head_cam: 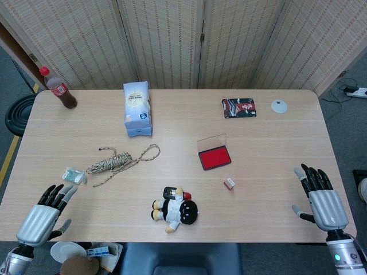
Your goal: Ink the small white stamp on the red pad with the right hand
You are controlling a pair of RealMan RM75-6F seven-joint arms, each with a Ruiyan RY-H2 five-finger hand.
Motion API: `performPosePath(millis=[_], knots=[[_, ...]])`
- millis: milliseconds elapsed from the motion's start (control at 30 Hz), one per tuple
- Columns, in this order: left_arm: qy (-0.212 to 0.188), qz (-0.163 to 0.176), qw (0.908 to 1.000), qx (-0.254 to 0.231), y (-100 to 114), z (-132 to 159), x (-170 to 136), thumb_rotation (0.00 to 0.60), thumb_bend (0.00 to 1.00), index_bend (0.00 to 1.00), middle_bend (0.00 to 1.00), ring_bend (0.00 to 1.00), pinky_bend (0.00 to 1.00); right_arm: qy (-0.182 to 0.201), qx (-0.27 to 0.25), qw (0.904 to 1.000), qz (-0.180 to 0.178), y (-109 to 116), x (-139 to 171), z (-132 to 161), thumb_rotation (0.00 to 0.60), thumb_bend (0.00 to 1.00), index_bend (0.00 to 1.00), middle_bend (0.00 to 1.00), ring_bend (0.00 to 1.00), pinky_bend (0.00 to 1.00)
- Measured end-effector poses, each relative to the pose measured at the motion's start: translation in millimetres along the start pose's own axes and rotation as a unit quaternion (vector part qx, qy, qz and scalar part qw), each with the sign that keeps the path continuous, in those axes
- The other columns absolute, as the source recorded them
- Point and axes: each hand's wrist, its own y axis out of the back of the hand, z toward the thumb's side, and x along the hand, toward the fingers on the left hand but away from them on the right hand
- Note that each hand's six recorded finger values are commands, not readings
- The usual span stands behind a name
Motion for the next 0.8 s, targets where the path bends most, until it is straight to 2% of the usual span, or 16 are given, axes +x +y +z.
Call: performPosePath(millis=[467, 600, 800], knots=[[0.014, 0.009, 0.9999, -0.003, 3.9, -7.2, -3.6, 0.6, 0.34, 0.0, 0.0, 0.0, 0.06, 0.017, -0.002, 0.9995, 0.025, -10.3, -9.8, 7.7, 0.6, 0.21, 0.05, 0.0, 0.0, 0.0], [0.02, 0.008, 0.9998, -0.002, 3.4, -9.5, -3.3, 0.6, 0.34, 0.0, 0.0, 0.0, 0.06, 0.036, 0.004, 0.9982, 0.048, -14.5, -19.0, 12.5, 0.6, 0.21, 0.05, 0.0, 0.0, 0.0], [0.022, 0.01, 0.9997, 0.008, 1.9, -7.4, -4.5, 0.6, 0.34, 0.0, 0.0, 0.0, 0.06, 0.081, 0.004, 0.9948, 0.061, -14.5, -33.4, 23.1, 0.6, 0.21, 0.05, 0.0, 0.0, 0.0]])
